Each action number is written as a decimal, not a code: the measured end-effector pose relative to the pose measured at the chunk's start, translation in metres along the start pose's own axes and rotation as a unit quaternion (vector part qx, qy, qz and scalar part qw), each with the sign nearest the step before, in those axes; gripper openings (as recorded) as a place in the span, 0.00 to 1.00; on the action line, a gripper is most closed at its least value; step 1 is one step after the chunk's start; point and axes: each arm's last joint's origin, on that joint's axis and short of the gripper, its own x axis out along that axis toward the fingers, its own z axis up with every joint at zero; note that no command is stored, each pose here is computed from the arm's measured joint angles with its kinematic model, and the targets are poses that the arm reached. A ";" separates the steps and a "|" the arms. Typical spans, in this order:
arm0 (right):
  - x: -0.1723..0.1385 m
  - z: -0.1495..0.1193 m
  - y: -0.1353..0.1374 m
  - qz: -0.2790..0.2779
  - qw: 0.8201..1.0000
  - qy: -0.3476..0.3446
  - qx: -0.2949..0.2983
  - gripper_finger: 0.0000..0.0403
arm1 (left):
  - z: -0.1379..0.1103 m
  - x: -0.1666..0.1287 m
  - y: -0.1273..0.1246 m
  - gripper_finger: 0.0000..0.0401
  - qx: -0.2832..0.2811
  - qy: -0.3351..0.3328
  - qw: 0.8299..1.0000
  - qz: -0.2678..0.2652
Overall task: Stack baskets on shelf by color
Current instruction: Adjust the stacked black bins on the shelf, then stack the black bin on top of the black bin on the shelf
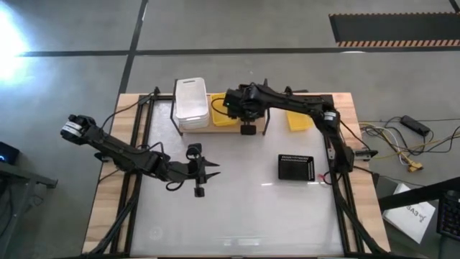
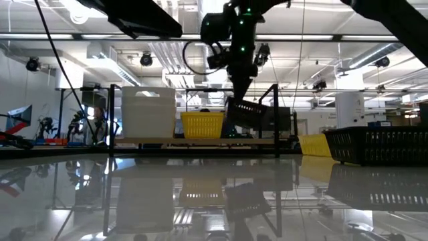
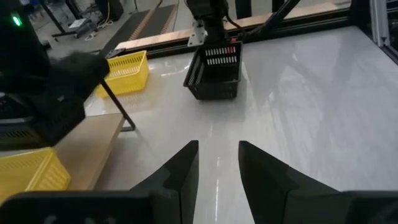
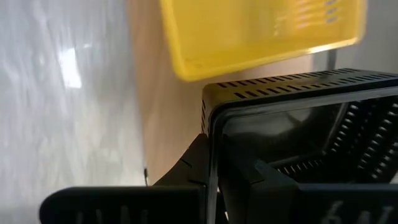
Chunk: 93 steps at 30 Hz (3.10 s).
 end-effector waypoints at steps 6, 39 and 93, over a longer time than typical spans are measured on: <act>0.017 0.002 0.004 0.014 0.999 0.026 -0.012 0.03 | -0.001 0.001 -0.001 0.24 0.001 0.002 1.000 0.000; -0.074 -0.012 0.020 0.022 0.993 -0.097 0.069 0.26 | -0.001 -0.002 -0.005 0.24 0.002 0.000 1.000 -0.010; -0.039 -0.130 0.238 -0.030 0.938 -0.021 0.346 0.20 | 0.004 0.038 -0.072 0.24 0.034 0.002 0.998 -0.047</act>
